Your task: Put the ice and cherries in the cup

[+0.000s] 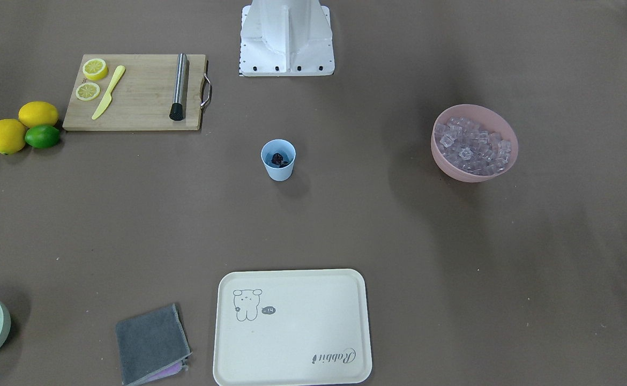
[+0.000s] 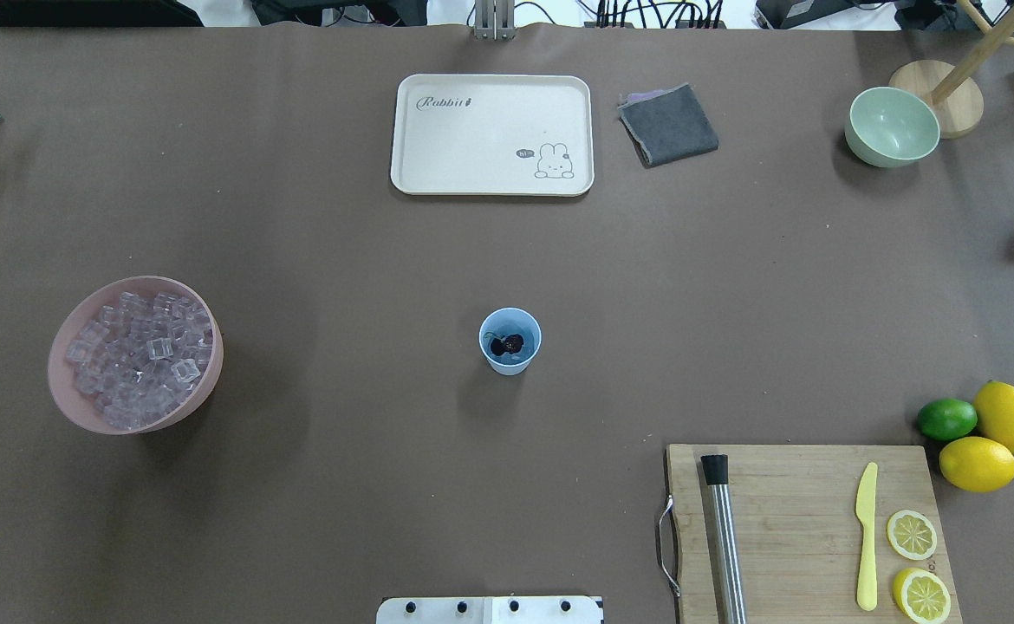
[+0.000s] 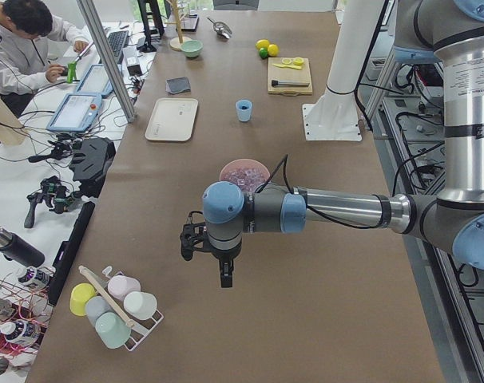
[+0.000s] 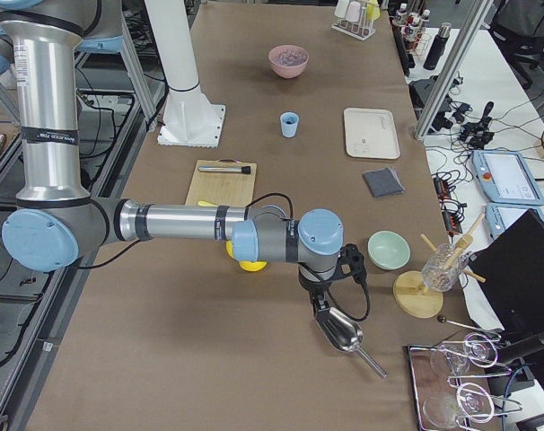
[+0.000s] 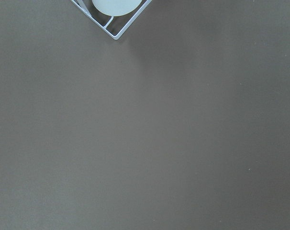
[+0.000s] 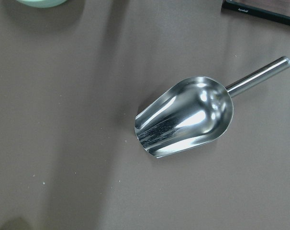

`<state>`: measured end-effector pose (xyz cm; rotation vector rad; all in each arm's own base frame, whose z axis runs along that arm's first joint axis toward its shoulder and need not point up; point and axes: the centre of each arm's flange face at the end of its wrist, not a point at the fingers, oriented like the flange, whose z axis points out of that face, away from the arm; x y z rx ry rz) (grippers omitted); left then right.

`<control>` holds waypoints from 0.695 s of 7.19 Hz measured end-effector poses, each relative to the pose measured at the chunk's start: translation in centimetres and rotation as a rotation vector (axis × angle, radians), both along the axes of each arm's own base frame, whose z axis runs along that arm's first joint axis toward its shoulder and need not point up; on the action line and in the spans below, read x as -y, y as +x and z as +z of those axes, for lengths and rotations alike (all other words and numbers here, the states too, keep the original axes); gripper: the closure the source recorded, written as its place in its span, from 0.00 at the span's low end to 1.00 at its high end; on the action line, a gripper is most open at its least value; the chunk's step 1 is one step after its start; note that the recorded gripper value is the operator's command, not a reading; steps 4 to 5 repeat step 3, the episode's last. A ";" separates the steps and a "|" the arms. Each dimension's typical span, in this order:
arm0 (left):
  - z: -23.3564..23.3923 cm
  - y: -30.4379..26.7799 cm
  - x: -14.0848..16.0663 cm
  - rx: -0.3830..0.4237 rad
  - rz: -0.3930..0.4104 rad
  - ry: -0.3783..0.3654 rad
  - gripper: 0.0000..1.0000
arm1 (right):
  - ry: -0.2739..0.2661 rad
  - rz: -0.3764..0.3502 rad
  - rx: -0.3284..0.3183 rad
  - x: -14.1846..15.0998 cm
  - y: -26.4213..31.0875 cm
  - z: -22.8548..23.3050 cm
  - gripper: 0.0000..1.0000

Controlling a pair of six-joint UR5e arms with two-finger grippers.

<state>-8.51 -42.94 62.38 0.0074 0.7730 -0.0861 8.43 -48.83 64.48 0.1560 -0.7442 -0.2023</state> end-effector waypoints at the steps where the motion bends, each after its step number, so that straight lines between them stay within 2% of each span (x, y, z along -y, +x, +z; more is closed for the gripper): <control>1: 0.0 0.0 -0.1 -0.001 0.000 -0.001 0.02 | 0.001 0.000 0.002 0.0 0.0 0.0 0.00; 5: 0.1 0.0 -0.3 -0.003 0.000 -0.003 0.02 | 0.005 0.000 -0.003 0.2 0.0 -0.2 0.00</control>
